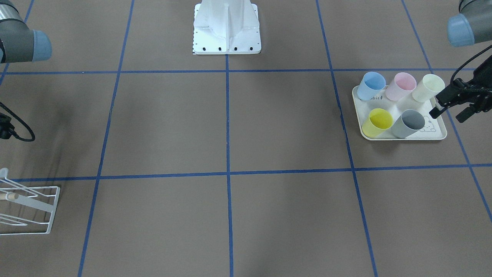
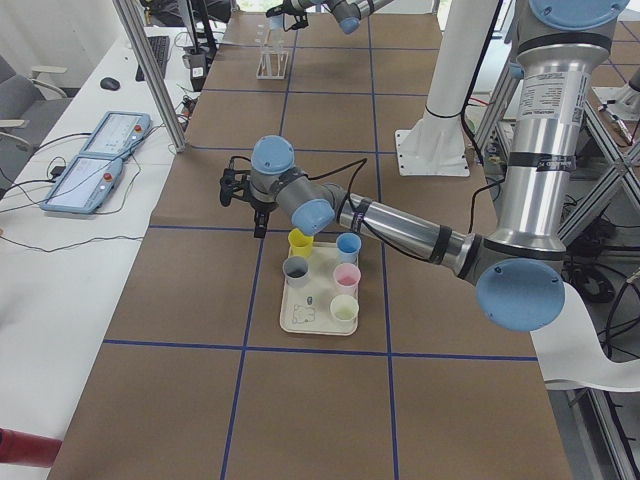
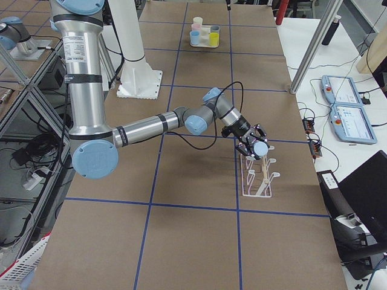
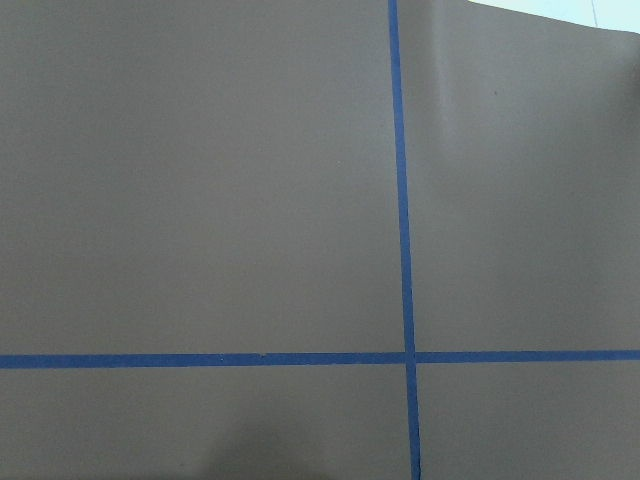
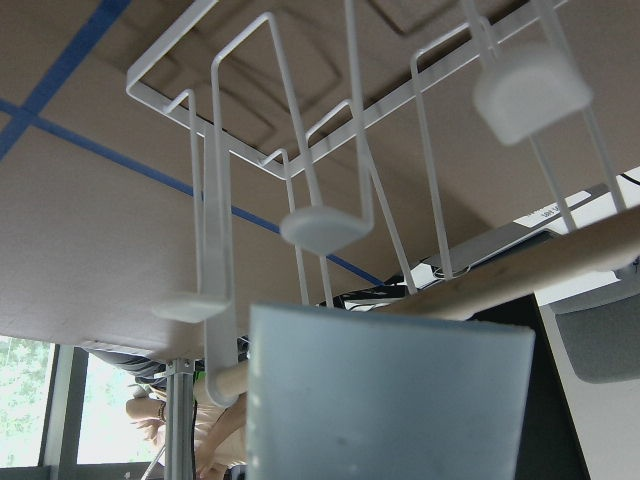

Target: Transfer IKEA cup to right arm and place on rack

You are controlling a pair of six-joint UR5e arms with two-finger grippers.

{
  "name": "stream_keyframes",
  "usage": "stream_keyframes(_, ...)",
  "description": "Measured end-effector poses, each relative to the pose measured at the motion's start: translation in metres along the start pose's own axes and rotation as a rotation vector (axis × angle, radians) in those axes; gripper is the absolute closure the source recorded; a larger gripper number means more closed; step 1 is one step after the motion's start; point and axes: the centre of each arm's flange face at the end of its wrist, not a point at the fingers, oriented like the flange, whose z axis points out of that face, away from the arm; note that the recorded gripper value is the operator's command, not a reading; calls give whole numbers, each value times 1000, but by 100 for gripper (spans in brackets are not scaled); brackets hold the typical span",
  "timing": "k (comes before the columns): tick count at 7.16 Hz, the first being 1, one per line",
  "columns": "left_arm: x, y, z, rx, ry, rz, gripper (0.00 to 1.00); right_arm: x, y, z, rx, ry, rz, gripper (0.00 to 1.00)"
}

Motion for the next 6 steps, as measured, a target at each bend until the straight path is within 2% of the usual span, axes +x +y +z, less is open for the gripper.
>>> stream_keyframes(2, 0, 0, 0, 0, 0, 0, 0, -1, -12, 4, -4, -8, -17, 41)
stream_keyframes(4, 1, 1, 1, -1, 0, 1, 0, -5, -23, 11, -3, -21, -35, 24)
stream_keyframes(6, 2, 1, 2, -2, 1, 2, 0, -6, -29, 13, -2, -25, -44, 21)
